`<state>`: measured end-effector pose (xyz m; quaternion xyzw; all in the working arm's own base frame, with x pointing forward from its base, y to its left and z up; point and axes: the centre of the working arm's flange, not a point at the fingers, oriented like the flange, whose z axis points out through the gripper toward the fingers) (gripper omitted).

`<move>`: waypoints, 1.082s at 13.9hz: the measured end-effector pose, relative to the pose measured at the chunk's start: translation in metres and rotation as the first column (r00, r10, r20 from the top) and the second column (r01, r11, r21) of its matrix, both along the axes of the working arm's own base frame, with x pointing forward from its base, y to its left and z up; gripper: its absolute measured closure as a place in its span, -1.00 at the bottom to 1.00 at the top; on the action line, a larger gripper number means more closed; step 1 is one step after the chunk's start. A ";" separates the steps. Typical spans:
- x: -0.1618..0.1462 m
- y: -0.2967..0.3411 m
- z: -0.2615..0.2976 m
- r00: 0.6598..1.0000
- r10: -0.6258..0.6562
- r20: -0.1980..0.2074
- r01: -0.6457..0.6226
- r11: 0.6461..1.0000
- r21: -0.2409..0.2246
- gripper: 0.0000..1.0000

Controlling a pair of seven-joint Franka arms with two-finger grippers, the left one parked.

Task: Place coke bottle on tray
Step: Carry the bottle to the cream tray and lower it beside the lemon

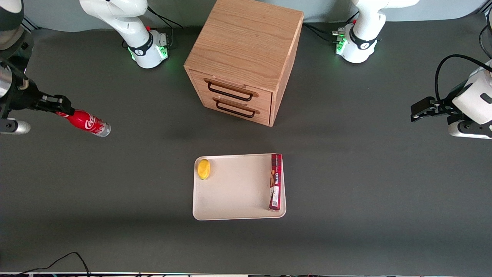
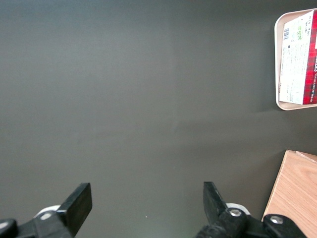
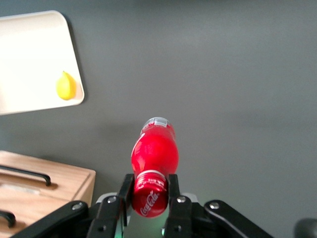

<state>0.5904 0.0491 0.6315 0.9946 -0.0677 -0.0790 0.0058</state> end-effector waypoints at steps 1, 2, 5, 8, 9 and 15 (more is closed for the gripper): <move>0.012 0.014 -0.011 1.000 -0.015 -0.008 0.015 1.000 -0.001 0.37; 0.023 0.037 -0.024 1.000 -0.028 -0.013 0.028 1.000 -0.004 0.37; 0.052 0.126 -0.067 0.997 -0.076 0.032 0.076 0.997 -0.002 0.37; 0.075 0.197 -0.126 0.989 -0.101 0.105 0.103 0.995 -0.018 0.37; 0.084 0.217 -0.147 0.983 -0.119 0.143 0.123 0.992 -0.021 0.37; 0.120 0.265 -0.240 0.951 -0.137 0.277 0.137 0.990 0.020 0.37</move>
